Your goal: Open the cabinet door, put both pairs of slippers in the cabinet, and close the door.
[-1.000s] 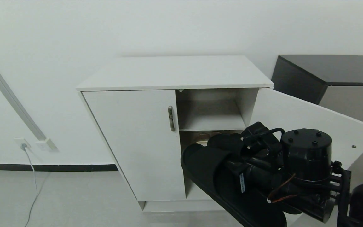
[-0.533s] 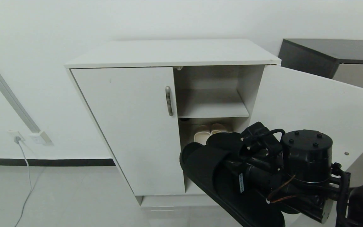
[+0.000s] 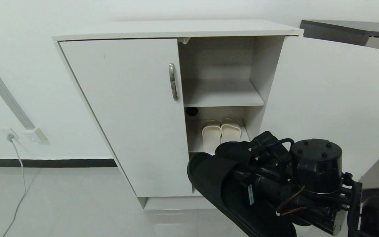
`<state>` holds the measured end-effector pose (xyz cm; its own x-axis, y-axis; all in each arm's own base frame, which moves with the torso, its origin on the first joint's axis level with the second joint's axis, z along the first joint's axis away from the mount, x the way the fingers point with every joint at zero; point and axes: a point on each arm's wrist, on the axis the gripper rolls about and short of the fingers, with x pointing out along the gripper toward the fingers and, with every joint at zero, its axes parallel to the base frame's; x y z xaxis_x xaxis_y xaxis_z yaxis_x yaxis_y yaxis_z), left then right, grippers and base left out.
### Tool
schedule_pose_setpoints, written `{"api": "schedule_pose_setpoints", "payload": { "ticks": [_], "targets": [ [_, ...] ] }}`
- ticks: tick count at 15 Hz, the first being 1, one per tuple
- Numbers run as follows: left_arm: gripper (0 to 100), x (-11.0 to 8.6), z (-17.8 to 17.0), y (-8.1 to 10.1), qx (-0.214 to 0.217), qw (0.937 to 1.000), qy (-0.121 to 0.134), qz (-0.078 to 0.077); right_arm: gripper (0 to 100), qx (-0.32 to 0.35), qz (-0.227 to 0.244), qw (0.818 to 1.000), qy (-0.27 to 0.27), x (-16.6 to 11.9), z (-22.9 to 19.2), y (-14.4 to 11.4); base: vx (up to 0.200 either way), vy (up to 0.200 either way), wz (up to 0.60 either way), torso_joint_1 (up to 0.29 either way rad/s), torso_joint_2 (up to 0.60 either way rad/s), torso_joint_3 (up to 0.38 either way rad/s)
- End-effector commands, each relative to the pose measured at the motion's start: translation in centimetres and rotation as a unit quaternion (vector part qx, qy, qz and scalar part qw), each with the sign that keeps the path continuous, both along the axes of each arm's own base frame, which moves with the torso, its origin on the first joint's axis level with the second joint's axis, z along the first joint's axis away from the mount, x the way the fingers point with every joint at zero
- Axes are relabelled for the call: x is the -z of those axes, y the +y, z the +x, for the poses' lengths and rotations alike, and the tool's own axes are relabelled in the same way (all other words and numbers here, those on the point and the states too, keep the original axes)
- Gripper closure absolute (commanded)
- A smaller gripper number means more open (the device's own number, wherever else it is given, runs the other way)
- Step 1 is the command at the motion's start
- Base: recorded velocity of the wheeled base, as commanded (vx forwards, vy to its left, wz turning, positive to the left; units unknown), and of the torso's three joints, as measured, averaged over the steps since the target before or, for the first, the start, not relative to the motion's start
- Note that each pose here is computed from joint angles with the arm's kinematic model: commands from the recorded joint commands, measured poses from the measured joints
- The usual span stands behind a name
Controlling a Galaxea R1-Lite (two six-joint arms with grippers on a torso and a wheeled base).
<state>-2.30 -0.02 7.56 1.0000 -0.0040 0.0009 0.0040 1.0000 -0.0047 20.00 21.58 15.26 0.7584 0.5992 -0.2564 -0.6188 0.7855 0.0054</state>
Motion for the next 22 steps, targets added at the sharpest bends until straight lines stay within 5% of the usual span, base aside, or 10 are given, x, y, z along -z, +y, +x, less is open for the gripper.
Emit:
{"api": "schedule_pose_setpoints", "payload": {
  "ticks": [1, 10, 16, 22],
  "targets": [
    [100, 0.0, 0.0, 0.0, 0.000, 1.0000, 0.000, -0.001, 100, -0.002, 0.000, 1.000, 0.000, 0.1, 0.0, 0.1, 0.000, 0.000, 0.00, 0.002, 0.15, 0.134],
    [100, 0.0, 0.0, 0.0, 0.000, 1.0000, 0.000, -0.003, 100, -0.005, -0.001, 1.000, -0.020, 1.0, 0.0, 0.5, 0.000, 0.000, 0.00, 0.001, 0.02, 0.012],
    [100, 0.0, 0.0, 0.0, 0.000, 1.0000, 0.000, -0.002, 100, 0.198, -0.022, 0.978, -0.062, 3.0, 2.6, 6.8, 0.000, 0.000, 0.00, 0.000, 0.00, 0.000],
    [100, 0.0, 0.0, 0.0, 0.000, 1.0000, 0.000, -0.001, 100, 0.287, 0.000, 0.956, -0.054, -2.2, 4.7, 9.1, 0.000, 0.000, 0.00, 0.000, 0.00, 0.000]
  ]
}}
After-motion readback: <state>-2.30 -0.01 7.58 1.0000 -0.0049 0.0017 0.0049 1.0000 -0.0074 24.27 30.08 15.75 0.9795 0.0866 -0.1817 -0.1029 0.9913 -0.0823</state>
